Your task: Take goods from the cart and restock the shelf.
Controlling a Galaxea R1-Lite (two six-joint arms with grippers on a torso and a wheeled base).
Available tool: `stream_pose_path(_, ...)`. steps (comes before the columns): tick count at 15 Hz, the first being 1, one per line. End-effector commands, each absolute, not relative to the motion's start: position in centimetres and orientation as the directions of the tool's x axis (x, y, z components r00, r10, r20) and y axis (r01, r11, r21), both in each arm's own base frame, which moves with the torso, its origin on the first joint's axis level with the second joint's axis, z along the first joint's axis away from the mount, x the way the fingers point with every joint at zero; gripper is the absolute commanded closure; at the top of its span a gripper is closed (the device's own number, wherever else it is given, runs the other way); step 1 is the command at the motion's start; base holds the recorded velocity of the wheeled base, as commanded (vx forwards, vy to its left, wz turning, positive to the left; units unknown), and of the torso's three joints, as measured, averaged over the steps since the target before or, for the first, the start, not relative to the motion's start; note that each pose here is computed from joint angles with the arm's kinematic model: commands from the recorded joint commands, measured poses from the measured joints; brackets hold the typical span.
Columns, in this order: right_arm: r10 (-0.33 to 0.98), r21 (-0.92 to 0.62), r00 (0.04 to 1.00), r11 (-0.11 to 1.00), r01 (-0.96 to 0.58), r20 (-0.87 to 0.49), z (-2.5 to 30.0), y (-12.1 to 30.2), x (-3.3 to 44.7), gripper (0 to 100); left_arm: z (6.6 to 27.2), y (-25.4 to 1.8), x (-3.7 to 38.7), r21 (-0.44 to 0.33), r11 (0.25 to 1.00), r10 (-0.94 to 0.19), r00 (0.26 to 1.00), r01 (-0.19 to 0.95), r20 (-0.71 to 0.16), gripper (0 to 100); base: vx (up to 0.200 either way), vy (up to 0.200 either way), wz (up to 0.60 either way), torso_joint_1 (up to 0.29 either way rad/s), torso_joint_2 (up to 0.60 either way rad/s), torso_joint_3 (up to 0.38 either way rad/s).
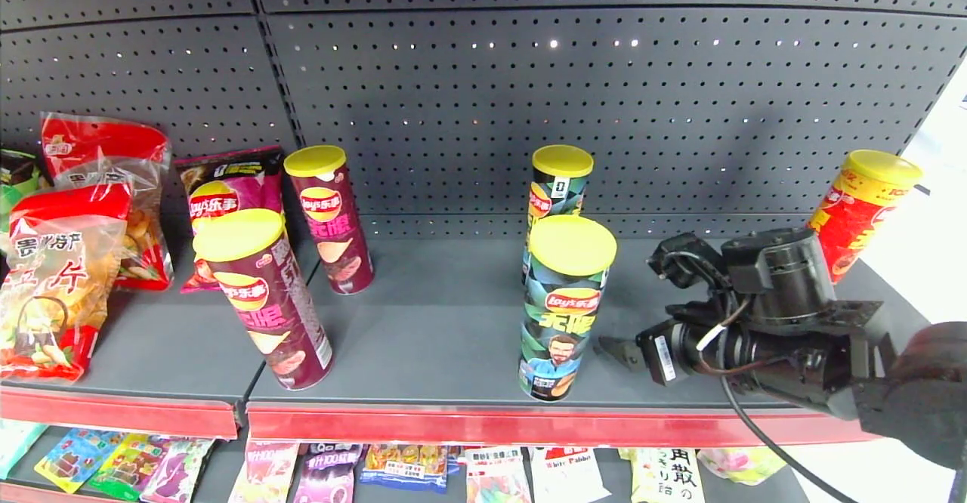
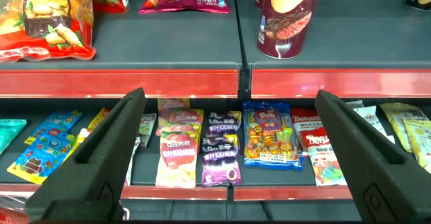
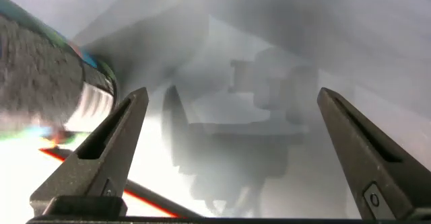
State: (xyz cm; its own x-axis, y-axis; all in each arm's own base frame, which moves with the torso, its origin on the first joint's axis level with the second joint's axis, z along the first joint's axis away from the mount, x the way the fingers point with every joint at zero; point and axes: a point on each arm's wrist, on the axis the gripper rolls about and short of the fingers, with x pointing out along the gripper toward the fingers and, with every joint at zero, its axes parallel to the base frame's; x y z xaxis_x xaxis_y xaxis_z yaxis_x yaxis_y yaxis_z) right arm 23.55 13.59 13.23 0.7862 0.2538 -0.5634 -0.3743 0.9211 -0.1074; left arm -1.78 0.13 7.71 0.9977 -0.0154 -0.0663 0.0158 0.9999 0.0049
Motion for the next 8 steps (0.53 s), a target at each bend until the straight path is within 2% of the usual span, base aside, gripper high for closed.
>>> stream_pose_path(1, 0.256, -0.094, 0.817, 0.931, -0.352, -0.517, 14.8, 12.0, 21.6, 0, 7.7, 0.1, -1.8, 0.005, 1.000, -0.015, 0.998, 0.016, -0.069, 0, 0.000, 0.000, 0.00, 0.000, 0.00, 0.000)
stream_pose_path(3, 0.262, -0.091, 0.829, 0.933, -0.349, -0.493, 15.4, 11.2, 20.3, 0, 7.7, 0.1, -1.8, 0.006, 1.000, -0.015, 0.998, 0.016, -0.069, 0, 0.000, 0.000, 0.00, 0.000, 0.00, 0.000)
stream_pose_path(8, 0.257, -0.097, 0.808, 0.928, -0.359, -0.530, 14.4, 11.1, 20.0, 0, 7.7, 0.1, -1.8, 0.006, 1.000, -0.017, 0.998, 0.017, -0.067, 0, 0.000, 0.000, 0.00, 0.000, 0.00, 0.000)
